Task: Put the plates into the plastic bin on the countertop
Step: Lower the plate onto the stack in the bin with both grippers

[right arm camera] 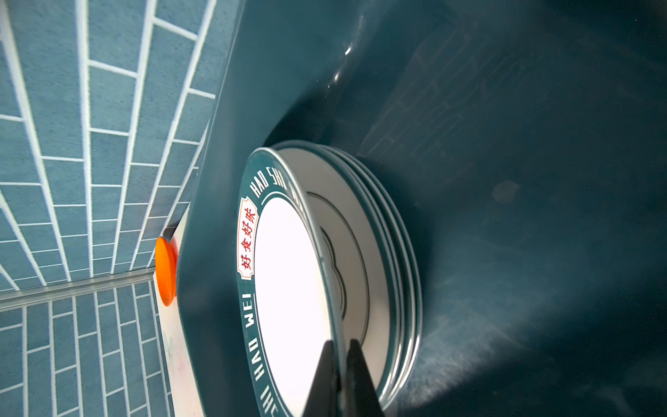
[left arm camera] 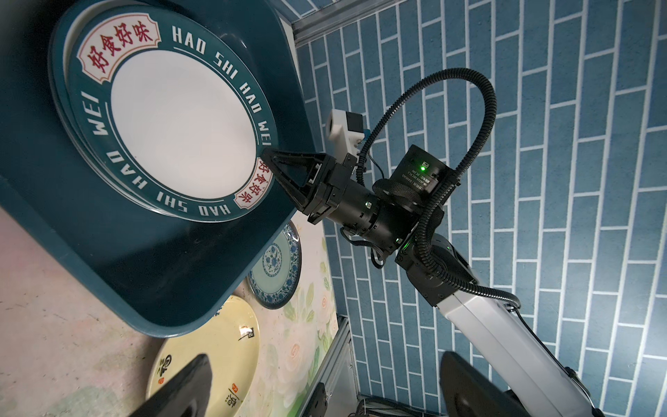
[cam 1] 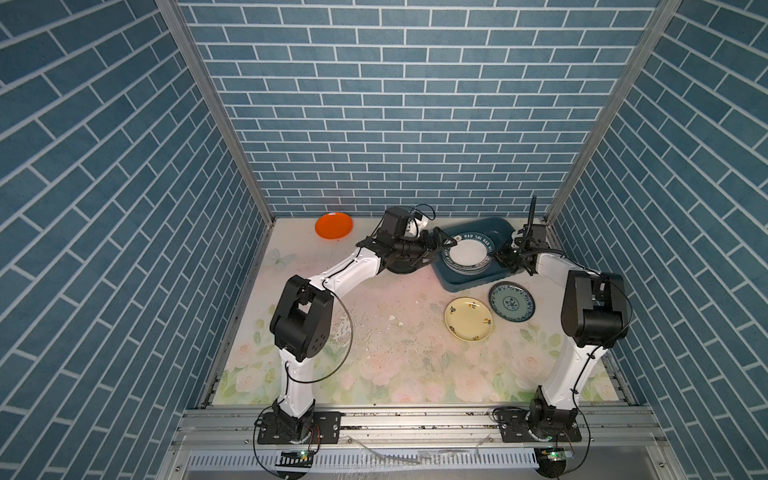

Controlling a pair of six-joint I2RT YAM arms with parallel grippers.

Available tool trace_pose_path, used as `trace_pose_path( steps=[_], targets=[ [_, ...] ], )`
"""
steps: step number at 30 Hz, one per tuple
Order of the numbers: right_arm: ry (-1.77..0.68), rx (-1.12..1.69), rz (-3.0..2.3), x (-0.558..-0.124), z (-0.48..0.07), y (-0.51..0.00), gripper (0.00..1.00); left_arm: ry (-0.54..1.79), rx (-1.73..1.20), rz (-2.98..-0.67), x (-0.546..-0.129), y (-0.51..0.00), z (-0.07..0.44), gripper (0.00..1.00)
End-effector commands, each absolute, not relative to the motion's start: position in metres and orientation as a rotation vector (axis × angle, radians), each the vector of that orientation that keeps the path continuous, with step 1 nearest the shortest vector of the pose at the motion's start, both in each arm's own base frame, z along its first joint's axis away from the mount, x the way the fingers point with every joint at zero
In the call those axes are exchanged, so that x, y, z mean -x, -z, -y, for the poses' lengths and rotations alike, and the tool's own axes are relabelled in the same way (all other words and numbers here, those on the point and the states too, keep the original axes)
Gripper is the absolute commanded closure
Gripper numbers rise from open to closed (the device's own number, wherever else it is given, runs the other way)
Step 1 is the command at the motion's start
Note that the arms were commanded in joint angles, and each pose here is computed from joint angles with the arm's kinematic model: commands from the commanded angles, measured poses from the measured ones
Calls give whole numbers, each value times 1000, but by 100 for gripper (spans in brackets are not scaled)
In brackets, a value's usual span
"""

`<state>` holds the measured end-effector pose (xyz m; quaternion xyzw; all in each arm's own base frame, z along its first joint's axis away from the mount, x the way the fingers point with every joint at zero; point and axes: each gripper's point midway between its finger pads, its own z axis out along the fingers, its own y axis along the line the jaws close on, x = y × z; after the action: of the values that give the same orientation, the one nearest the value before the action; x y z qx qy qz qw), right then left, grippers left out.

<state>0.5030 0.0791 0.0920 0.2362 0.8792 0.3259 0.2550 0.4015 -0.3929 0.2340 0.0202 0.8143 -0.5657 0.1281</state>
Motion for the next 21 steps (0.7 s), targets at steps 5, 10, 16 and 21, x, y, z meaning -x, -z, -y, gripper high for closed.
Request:
trace_pose_path(
  steps=[5, 10, 16, 21],
  targets=[
    [-920, -650, -2360, -516, -79, -98, 100, 1647, -69, -2381, -402, -230, 398, 0],
    [-932, -661, -2372, -515, -82, -91, 100, 1644, -66, -2390, -402, -229, 397, 0],
    [-957, -663, -2387, -515, -85, -87, 99, 1644, -63, -2391, -401, -229, 395, 0],
    [-957, -658, -2406, -516, -86, -84, 95, 1645, -62, -2395, -400, -228, 395, 0]
  ],
)
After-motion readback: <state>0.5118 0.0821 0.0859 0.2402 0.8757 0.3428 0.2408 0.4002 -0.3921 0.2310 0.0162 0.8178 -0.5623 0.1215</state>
